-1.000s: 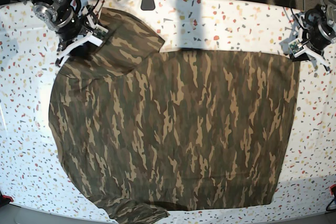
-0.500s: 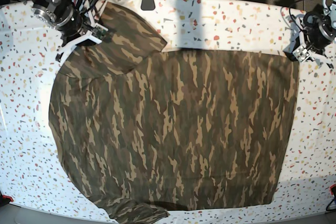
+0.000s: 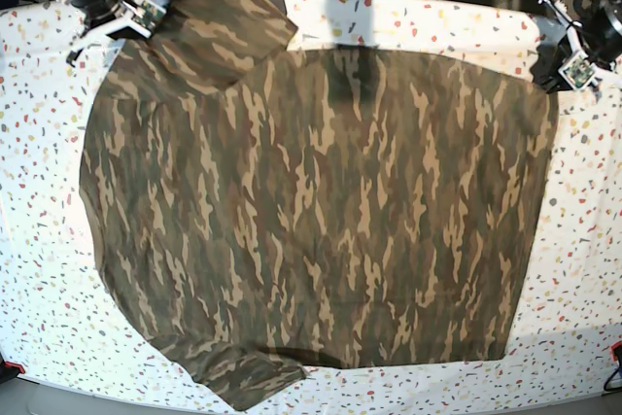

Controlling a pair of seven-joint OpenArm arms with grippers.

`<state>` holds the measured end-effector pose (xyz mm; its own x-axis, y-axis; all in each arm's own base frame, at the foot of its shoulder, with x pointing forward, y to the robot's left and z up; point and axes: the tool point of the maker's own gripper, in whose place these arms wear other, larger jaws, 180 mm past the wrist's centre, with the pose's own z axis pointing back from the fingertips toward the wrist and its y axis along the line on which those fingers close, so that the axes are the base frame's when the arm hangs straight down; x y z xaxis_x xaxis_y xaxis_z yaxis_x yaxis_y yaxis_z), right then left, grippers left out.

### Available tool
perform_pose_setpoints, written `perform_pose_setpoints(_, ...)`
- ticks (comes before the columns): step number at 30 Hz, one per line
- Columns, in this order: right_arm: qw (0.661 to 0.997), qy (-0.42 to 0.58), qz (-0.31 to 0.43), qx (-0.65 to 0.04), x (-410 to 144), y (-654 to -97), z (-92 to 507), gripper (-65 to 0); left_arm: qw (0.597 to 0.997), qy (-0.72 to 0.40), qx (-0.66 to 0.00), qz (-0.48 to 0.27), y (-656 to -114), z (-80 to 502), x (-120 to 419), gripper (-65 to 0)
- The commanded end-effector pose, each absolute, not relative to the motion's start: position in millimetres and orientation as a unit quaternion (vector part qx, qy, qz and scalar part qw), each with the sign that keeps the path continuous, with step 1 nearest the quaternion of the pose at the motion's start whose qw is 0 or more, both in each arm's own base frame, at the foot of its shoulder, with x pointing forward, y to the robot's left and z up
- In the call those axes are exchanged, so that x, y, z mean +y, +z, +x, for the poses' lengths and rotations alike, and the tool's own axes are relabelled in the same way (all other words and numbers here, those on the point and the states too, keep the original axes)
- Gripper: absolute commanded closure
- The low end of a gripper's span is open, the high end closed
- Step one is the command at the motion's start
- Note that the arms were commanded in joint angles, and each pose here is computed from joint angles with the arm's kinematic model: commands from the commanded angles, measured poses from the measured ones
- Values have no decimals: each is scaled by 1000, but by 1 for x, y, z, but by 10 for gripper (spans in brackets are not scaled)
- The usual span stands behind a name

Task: Fold the T-shirt properly
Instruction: 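Lift the shoulder corners and pull the shirt toward the robot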

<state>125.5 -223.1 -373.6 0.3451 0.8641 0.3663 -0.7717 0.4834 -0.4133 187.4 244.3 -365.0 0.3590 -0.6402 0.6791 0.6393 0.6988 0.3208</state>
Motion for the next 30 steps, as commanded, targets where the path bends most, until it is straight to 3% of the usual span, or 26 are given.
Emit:
perform_pose_setpoints(1,811,505,-82,-283,-221,-367,125,0,820,-382,-427,3,-355,187,245,0)
perform_pose_setpoints(13,814,519,-33,-260,-195,-355,78,0,848,-267,-457,23,-345,133,264,0)
perform_pose_setpoints(21,815,523,-26,-248,-184,-343,65,0,860,-248,-446,17,-347,111,267,0)
perform_pose_setpoints(30,801,521,-86,-281,-196,-333,92,0,825,-246,-508,15,-325,130,263,0)
